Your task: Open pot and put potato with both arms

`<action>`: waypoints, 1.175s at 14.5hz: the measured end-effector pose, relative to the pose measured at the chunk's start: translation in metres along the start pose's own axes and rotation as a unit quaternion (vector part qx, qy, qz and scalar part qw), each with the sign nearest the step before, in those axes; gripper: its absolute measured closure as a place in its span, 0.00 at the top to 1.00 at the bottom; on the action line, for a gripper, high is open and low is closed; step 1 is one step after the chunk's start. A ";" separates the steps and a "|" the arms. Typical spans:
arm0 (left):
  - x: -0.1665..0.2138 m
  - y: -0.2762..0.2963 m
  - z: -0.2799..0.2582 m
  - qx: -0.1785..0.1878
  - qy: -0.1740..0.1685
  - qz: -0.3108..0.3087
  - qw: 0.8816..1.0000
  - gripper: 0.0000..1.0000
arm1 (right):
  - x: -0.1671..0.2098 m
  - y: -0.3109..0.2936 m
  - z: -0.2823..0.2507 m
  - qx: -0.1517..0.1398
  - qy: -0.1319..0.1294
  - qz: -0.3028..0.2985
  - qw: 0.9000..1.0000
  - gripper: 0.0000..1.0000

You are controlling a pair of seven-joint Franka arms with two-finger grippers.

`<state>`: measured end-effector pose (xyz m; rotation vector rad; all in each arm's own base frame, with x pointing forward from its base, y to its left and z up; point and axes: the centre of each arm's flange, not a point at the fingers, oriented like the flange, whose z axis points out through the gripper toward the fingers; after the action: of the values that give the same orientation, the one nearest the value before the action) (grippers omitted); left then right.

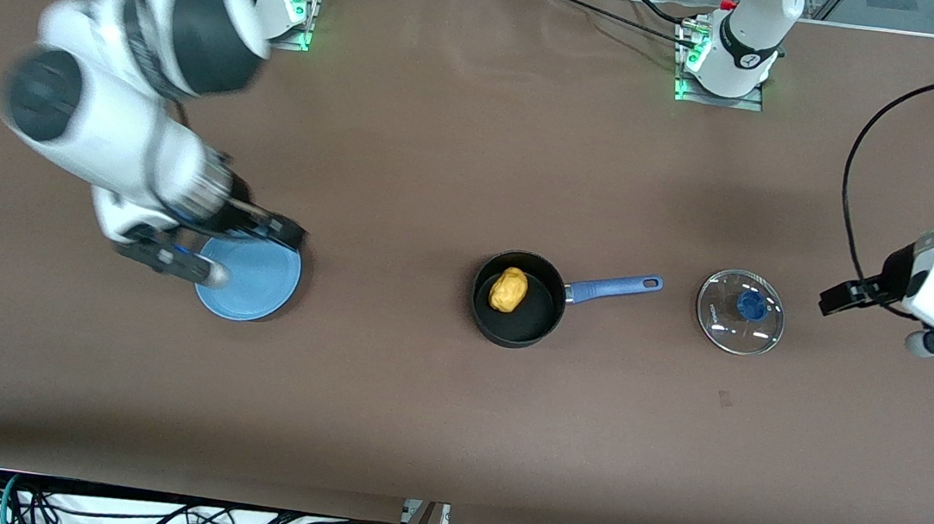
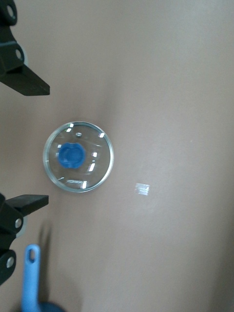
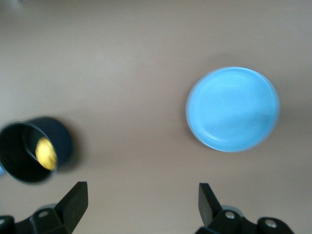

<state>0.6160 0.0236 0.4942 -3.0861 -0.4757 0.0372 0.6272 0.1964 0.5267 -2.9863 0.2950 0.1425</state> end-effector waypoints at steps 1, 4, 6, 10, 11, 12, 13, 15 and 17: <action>-0.002 0.000 -0.018 -0.005 -0.007 -0.003 1.000 0.93 | -0.009 0.025 -0.014 -0.002 -0.007 -0.017 1.000 1.00; -0.011 0.000 -0.067 -0.010 -0.022 -0.002 1.000 0.97 | -0.036 0.082 -0.046 -0.018 -0.018 -0.057 0.998 1.00; -0.017 0.007 -0.090 -0.012 -0.020 0.006 1.000 1.00 | -0.051 0.102 -0.064 -0.034 -0.020 -0.072 0.997 1.00; -0.022 0.010 -0.112 -0.015 -0.016 0.009 1.000 1.00 | -0.070 0.140 -0.098 -0.046 -0.019 -0.096 0.994 1.00; -0.023 0.011 -0.119 -0.022 -0.013 0.006 1.000 1.00 | -0.073 0.146 -0.104 -0.047 -0.017 -0.098 0.994 1.00; -0.024 0.013 -0.124 -0.032 -0.012 0.002 0.999 1.00 | -0.075 0.148 -0.108 -0.049 -0.015 -0.102 0.993 1.00; -0.025 0.016 -0.127 -0.037 -0.012 -0.001 0.999 1.00 | -0.077 0.148 -0.109 -0.052 -0.014 -0.107 0.993 1.00; -0.032 0.030 -0.128 -0.038 -0.019 0.006 0.999 1.00 | -0.077 0.145 -0.108 -0.056 -0.014 -0.119 0.991 1.00; -0.042 0.049 -0.127 -0.036 -0.030 0.010 0.999 1.00 | -0.077 0.143 -0.108 -0.057 -0.011 -0.126 0.990 1.00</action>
<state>0.5945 -0.0375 0.6205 -3.1680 -0.4577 0.1167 0.5321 0.0567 0.6232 -3.0986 -0.0976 0.1692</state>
